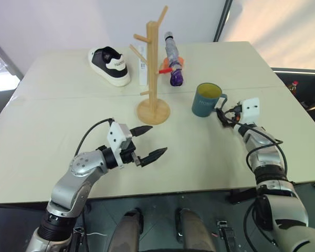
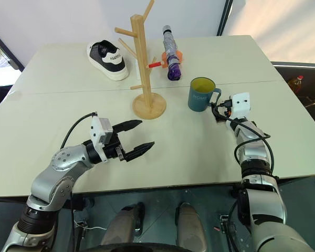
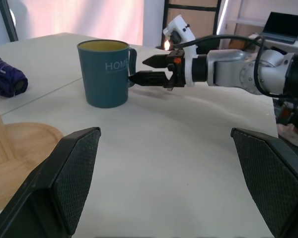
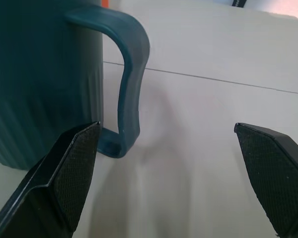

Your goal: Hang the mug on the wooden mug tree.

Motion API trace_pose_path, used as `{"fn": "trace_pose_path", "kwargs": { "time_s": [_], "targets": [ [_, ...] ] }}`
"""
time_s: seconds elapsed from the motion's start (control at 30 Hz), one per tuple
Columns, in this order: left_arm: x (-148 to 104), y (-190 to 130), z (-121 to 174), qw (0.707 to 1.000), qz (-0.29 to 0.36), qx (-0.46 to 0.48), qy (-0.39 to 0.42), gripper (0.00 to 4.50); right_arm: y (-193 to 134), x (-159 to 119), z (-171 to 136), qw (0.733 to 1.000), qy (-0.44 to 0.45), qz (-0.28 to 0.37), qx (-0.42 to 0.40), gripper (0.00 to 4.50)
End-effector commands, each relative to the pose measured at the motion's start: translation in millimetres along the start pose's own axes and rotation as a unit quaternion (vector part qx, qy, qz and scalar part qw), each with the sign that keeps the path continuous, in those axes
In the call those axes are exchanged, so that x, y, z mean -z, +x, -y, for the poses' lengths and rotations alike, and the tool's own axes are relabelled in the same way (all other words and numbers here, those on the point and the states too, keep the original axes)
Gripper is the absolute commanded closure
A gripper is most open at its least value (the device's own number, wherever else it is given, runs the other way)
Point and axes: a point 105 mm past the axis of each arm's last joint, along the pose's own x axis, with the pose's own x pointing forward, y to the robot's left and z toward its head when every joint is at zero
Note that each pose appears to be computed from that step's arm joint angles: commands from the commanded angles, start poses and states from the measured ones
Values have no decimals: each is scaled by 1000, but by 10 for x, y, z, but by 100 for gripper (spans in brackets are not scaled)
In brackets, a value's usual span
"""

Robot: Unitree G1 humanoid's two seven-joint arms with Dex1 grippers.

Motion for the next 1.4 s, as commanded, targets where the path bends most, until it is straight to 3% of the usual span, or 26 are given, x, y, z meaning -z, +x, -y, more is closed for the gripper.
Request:
{"fn": "trace_pose_path", "kwargs": {
  "time_s": [0.03, 0.17, 0.23, 0.27, 0.5, 0.7, 0.87, 0.97, 1.07, 1.23, 1.4],
  "targets": [
    [-108, 12, 57, 1000, 15, 9, 15, 0, 70, -170, 11, 1000, -7, 29, 4, 5],
    [-114, 14, 40, 1000, 15, 6, 17, 0, 124, -159, -22, 1000, 2, 25, -1, 5],
    [-117, 8, 25, 1000, 15, 4, 19, 0, 142, -150, -37, 1000, 9, 22, -4, 57],
    [-118, 5, 17, 1000, 15, 3, 20, 0, 149, -147, -47, 1000, 11, 22, -7, 92],
    [-117, -13, -22, 1000, 12, -4, 23, 0, 187, -188, -151, 999, 24, 33, -34, 445],
    [-110, -48, -85, 999, 9, -20, 30, 0, 193, -301, -198, 997, 17, 54, -51, 445],
    [-147, -196, -287, 997, 12, -64, 43, 0, 50, -562, -380, 982, -103, 88, -133, 445],
    [-234, -419, -494, 994, 20, -100, 49, 0, -254, -918, -736, 942, -183, 134, -246, 445],
    [-346, -536, -584, 992, 34, -107, 57, 0, -461, -1137, -986, 914, -224, 145, -306, 445],
    [-532, -592, -613, 992, 55, -91, 63, 0, -441, -1564, -1131, 893, -278, 166, -311, 445],
    [-645, -578, -564, 994, 66, -65, 52, 0, -274, -1787, -1186, 885, -297, 173, -314, 445]
  ]
}}
